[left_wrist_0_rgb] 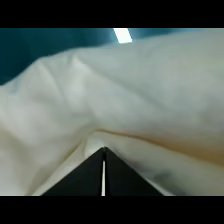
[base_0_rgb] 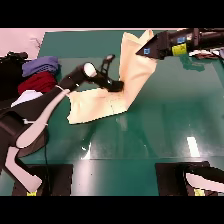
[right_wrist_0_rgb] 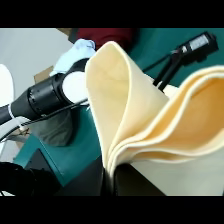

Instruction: Fold the shirts.

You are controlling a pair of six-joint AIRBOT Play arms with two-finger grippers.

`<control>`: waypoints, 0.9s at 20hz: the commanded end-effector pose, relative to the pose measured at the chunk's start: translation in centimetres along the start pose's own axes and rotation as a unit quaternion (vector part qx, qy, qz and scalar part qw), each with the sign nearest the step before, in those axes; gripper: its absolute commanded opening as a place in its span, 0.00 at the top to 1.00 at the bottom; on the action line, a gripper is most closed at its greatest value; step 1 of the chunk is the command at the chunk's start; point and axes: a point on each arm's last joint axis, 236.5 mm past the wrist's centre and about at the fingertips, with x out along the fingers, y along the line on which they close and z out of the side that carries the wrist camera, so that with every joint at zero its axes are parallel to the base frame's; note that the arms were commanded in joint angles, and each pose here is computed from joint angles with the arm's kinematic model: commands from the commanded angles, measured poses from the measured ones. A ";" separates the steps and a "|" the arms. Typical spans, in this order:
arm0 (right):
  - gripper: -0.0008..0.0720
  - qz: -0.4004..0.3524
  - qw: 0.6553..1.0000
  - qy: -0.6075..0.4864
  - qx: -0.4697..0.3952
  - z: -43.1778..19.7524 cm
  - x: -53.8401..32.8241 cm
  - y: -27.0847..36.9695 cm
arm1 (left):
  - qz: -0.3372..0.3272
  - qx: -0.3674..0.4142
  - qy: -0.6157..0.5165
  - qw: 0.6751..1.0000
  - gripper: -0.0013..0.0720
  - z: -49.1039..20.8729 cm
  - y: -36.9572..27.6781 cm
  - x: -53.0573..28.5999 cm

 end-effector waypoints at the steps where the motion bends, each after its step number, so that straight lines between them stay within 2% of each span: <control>1: 0.96 0.028 0.999 -0.018 -0.014 0.5 1.9 3.0 | 0.043 0.011 -0.029 0.999 0.95 3.0 3.4 -7.8; 4: 0.96 0.066 0.997 -0.008 -0.027 -0.7 6.8 6.6 | 0.111 -0.005 -0.077 0.991 0.95 5.1 8.7 -17.7; 8: 0.96 0.111 0.993 0.010 -0.023 -4.8 17.5 11.5 | 0.215 -0.004 -0.175 0.961 0.95 6.6 12.5 -30.6; 9: 0.91 0.115 0.993 0.006 -0.025 -6.1 20.6 12.4 | 0.229 -0.006 -0.194 0.954 0.95 6.7 12.7 -33.0; 11: 0.36 0.116 0.993 -0.009 -0.026 -8.0 25.1 13.4 | 0.249 -0.011 -0.225 0.942 0.95 6.5 13.0 -36.8; 14: 0.38 0.103 0.993 0.008 -0.060 -9.0 26.8 12.9 | 0.263 -0.017 -0.235 0.935 0.95 5.9 13.3 -38.9; 16: 0.38 0.058 0.994 0.022 -0.092 -8.0 25.1 9.5 | 0.261 -0.019 -0.213 0.941 0.95 5.0 13.3 -38.3; 18: 0.38 0.000 0.996 0.043 -0.076 -7.4 22.2 3.6 | 0.256 -0.012 -0.207 0.944 0.95 4.9 12.9 -38.0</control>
